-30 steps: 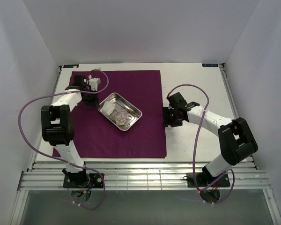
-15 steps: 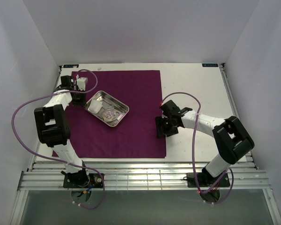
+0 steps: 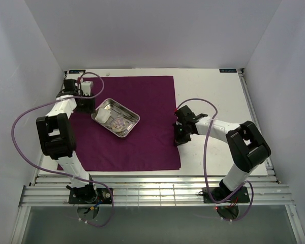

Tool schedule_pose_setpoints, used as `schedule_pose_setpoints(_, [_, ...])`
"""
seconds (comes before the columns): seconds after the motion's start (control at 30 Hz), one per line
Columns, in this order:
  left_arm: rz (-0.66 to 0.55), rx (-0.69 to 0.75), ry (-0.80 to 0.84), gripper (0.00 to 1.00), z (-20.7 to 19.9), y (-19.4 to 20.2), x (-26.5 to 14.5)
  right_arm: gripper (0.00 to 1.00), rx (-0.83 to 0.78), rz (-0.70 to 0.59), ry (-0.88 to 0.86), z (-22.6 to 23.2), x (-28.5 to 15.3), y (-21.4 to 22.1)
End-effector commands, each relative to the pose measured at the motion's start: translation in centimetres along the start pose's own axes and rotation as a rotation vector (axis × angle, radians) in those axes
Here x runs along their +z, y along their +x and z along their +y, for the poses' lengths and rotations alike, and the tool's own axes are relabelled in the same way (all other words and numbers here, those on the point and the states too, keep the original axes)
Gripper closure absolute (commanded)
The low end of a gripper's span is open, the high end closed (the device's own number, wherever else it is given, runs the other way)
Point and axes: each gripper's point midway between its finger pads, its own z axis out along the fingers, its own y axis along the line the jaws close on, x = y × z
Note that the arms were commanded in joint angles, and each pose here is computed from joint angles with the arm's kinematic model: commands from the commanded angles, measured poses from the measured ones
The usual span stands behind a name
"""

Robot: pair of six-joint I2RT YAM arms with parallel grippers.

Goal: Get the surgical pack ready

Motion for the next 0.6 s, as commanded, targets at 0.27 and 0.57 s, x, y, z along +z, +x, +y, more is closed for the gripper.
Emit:
schedule_pose_setpoints(0.27, [-0.194,-0.03,0.162,0.25,-3.2,-7.5,-7.5,0.92,0.246,-0.061,0.124,-9.9,-1.6,-2.3])
schedule_pose_setpoints(0.57, [-0.129,-0.124,0.102,0.26,-2.1,-6.2,-6.0,0.92,0.355,-0.131,0.278,-20.5,-4.6,-7.0])
